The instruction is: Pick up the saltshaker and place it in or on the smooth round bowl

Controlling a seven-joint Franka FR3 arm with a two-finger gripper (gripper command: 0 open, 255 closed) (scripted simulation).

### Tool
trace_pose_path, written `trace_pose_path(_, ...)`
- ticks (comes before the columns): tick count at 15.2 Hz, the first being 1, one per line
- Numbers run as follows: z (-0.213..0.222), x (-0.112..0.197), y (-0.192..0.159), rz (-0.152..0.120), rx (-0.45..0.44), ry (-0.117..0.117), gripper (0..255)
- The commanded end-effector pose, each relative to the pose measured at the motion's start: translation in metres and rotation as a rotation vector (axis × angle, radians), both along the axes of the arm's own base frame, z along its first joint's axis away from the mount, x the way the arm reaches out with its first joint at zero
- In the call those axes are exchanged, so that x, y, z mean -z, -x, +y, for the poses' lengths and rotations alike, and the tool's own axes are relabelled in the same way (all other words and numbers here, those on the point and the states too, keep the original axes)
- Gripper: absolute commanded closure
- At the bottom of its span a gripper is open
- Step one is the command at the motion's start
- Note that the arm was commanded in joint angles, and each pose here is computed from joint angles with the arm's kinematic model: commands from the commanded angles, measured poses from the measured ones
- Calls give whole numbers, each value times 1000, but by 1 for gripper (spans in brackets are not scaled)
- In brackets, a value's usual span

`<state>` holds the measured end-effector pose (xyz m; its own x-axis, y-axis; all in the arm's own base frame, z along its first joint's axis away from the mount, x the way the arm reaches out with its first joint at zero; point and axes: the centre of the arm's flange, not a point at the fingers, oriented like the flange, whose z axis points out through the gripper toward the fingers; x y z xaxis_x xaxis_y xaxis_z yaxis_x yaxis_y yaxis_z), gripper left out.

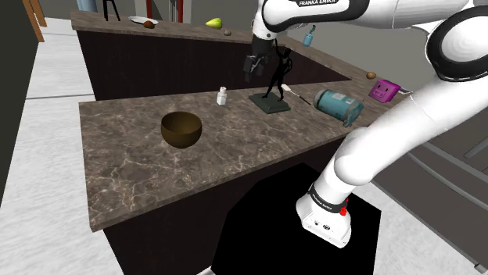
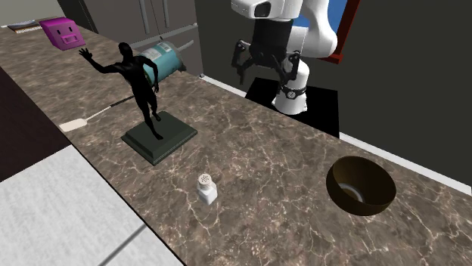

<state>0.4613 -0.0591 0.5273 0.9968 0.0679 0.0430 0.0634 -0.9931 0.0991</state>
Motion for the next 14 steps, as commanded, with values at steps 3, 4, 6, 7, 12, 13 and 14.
trace_pose_path(3,-15,27,-45,6,-1,8,0)
trace_pose_path(4,-18,33,-56,7,-1,10,0)
trace_pose_path(6,-25,46,-78,10,-1,14,0)
trace_pose_path(7,-28,53,-89,12,-1,16,0)
trace_pose_path(12,-45,86,-145,19,-1,26,0)
trace_pose_path(13,-48,92,-156,21,-1,28,0)
trace_pose_path(14,-52,99,-167,22,-1,30,0)
